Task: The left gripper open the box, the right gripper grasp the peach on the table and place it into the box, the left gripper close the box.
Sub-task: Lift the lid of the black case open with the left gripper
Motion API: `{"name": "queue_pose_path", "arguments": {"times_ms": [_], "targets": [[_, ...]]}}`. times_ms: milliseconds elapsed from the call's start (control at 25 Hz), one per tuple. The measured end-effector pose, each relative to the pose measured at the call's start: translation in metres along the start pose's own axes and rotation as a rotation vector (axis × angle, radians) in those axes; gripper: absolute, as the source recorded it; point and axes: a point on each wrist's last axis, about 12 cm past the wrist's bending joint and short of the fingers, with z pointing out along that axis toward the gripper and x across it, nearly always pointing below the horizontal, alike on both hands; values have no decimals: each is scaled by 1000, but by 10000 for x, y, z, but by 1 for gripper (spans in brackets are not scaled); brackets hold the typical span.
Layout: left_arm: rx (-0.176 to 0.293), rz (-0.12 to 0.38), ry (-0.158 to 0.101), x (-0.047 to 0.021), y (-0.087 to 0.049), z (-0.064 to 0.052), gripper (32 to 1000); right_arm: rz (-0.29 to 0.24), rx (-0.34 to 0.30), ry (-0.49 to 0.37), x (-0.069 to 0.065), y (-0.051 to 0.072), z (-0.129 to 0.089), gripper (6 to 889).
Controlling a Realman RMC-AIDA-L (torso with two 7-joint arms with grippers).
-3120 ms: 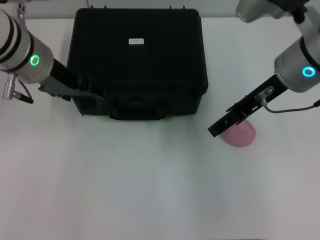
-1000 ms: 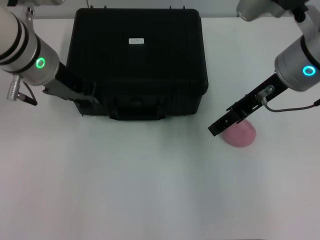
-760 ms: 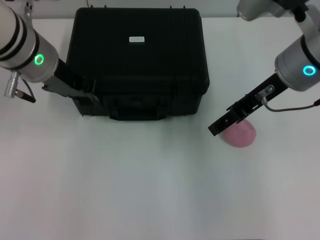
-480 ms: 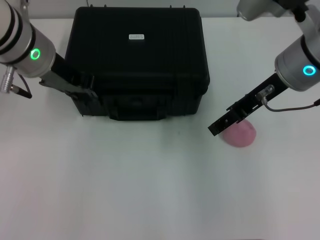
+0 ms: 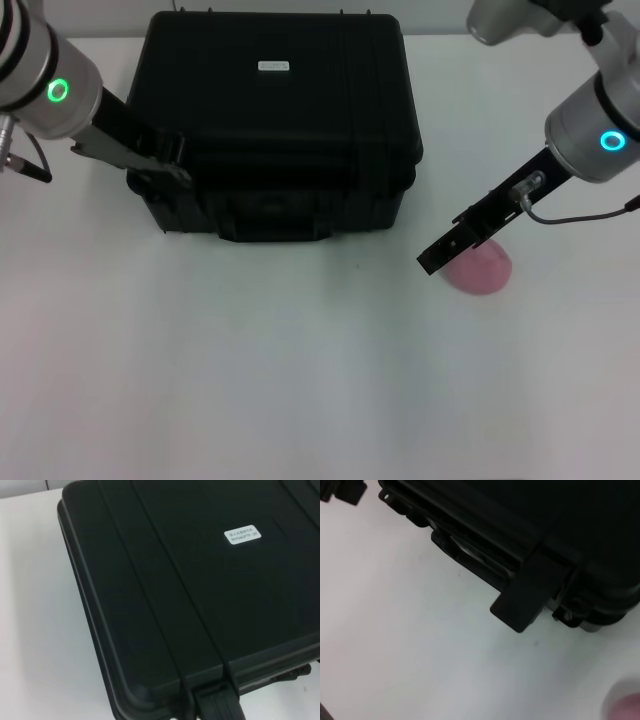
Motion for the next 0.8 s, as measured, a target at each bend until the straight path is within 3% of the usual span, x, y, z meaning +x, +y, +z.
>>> {"name": "queue_pose_path", "arguments": {"times_ms": [400, 800], "targets": [[8, -1, -19, -45, 74, -75, 360, -4, -3, 13, -42, 11, 28, 853], [16, 18, -50, -145, 72, -176, 361, 0, -7, 23, -41, 8, 50, 853]]}}
